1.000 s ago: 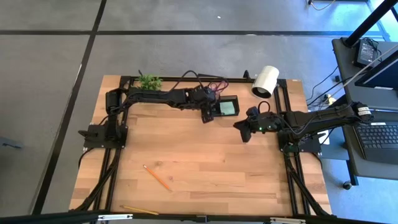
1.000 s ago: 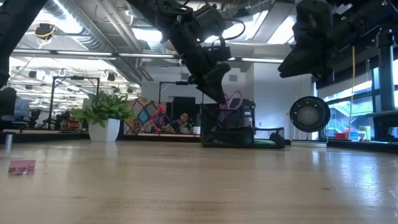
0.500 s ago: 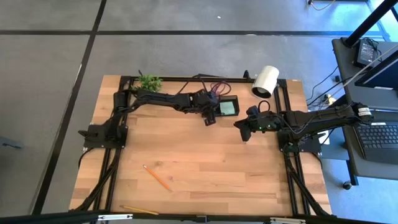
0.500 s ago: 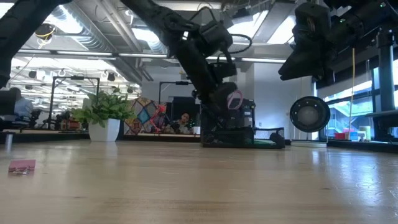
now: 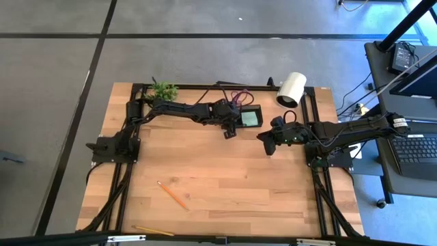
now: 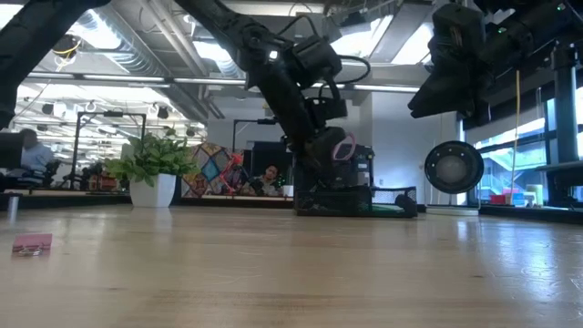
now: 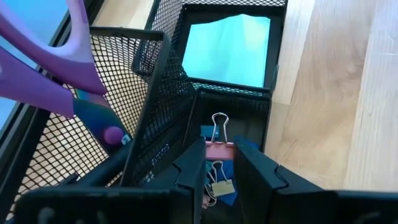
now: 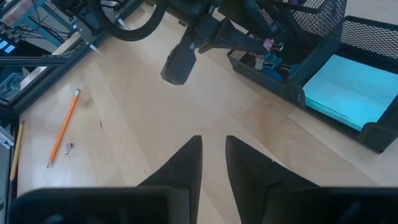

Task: Pick and place office supplies into organizer
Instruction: Put the pink binder clip into the black desk organizer

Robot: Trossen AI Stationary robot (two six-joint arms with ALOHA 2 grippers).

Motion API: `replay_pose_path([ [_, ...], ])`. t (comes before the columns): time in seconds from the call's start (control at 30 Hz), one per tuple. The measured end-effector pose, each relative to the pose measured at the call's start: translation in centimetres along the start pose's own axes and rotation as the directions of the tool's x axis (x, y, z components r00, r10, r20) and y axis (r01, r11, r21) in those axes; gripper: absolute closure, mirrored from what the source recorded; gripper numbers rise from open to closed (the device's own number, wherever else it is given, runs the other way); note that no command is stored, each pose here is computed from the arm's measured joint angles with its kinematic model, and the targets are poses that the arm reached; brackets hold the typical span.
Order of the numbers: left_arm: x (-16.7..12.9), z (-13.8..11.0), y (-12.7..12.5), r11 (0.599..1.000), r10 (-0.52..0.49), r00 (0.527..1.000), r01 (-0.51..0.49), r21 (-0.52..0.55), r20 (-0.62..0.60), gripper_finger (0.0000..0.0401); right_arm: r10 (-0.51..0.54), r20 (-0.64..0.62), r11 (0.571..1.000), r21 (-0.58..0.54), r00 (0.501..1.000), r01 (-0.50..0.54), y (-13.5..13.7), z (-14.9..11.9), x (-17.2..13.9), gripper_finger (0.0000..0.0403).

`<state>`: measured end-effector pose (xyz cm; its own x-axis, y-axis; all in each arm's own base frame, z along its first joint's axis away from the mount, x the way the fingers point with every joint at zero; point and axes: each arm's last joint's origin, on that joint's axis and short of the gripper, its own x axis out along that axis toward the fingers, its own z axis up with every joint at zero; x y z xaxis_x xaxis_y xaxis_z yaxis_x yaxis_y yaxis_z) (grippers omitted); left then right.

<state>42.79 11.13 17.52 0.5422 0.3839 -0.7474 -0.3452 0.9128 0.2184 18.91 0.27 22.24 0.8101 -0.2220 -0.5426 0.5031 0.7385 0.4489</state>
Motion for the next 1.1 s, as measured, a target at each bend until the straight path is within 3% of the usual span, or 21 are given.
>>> replay_pose_path([
  [0.5, -0.1, 0.0, 0.0, 1.000, 0.001, 1.000, -0.001, -0.020, -0.001, 0.0316, -0.001, -0.001, 1.000, 0.003, 1.000, 0.001, 0.0, 0.0, 0.0, 0.0327],
  [0.63, -1.9, 0.4, -0.2, 0.998, -0.014, 1.000, 0.015, 0.064, -0.015, 0.0308, -0.002, -0.002, 1.000, 0.004, 1.000, 0.002, 0.0, 0.0, 0.0, 0.0327],
  [0.83, -6.3, 0.0, -1.9, 0.975, -0.067, 0.989, 0.093, 0.201, -0.132, 0.0274, -0.005, -0.005, 1.000, 0.002, 1.000, 0.005, 0.0, 0.0, 0.0, 0.0327],
  [0.93, -8.6, -0.8, -3.3, 0.926, -0.131, 0.966, 0.200, 0.319, -0.225, 0.0253, -0.005, -0.005, 1.000, 0.001, 1.000, 0.005, 0.0, -0.1, 0.0, 0.0327],
  [1.1, -12.2, -2.9, -6.2, 0.783, -0.162, 0.896, 0.372, 0.499, -0.414, 0.0230, -0.004, -0.005, 1.000, -0.019, 1.000, 0.004, 0.0, 0.0, 0.0, 0.0327],
])
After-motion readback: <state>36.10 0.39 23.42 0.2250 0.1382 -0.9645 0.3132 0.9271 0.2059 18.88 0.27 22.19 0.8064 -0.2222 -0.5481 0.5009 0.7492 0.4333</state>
